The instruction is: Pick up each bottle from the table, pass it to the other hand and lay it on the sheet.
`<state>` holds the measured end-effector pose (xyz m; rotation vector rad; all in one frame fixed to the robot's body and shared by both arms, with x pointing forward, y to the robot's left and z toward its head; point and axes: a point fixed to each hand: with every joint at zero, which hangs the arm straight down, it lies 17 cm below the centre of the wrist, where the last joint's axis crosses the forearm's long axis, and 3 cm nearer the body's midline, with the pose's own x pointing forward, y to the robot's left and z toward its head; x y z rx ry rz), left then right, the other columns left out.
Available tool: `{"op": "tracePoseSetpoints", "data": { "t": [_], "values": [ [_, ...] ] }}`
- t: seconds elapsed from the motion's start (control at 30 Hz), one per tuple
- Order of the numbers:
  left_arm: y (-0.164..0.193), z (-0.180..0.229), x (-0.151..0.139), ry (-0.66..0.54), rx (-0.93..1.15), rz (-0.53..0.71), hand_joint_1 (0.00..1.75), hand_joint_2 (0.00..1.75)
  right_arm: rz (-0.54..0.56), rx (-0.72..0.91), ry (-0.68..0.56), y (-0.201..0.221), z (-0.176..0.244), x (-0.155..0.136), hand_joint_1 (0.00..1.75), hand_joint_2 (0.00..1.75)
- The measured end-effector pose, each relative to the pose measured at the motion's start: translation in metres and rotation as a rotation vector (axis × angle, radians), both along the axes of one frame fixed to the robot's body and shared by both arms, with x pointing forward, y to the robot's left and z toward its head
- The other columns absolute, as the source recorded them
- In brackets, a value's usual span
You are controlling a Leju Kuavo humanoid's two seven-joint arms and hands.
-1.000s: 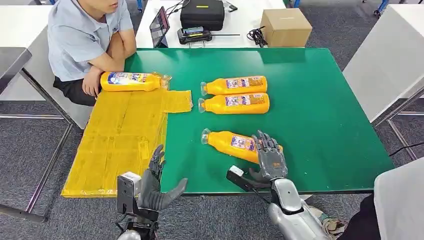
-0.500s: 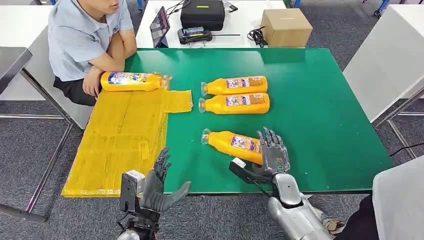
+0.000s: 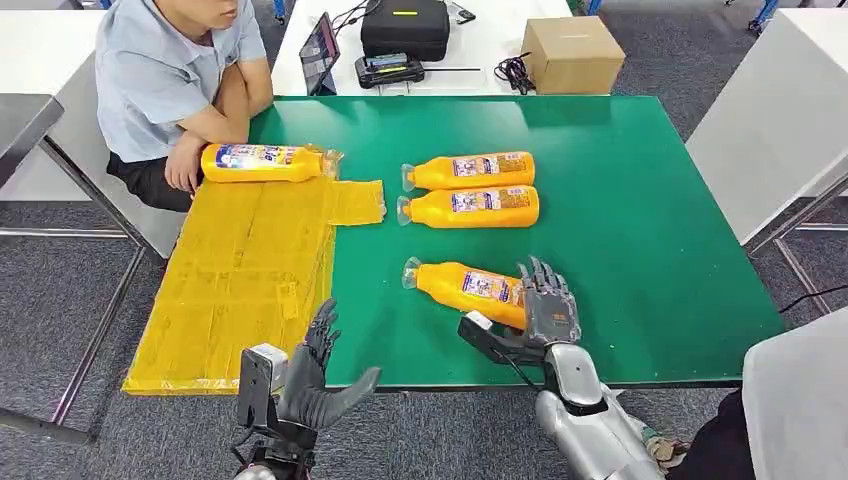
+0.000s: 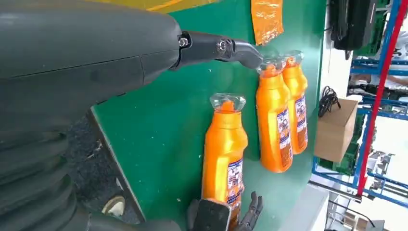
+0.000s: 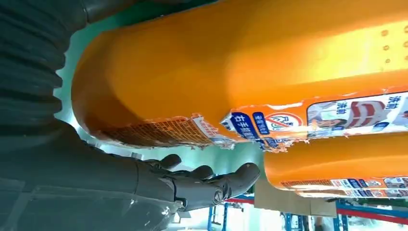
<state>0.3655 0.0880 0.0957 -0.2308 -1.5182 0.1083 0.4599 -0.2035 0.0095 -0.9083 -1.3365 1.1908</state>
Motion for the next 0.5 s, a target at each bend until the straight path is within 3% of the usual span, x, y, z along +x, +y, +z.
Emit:
{"op": "tracePoseSetpoints", "data": {
  "t": [0.5],
  "values": [
    [-0.004,-0.002,-0.001,0.015,0.002,-0.024,0.0,1.75,-0.036,0.01,0.075,-0.013,-0.015,0.004,0.0,1.75]
  ]
}}
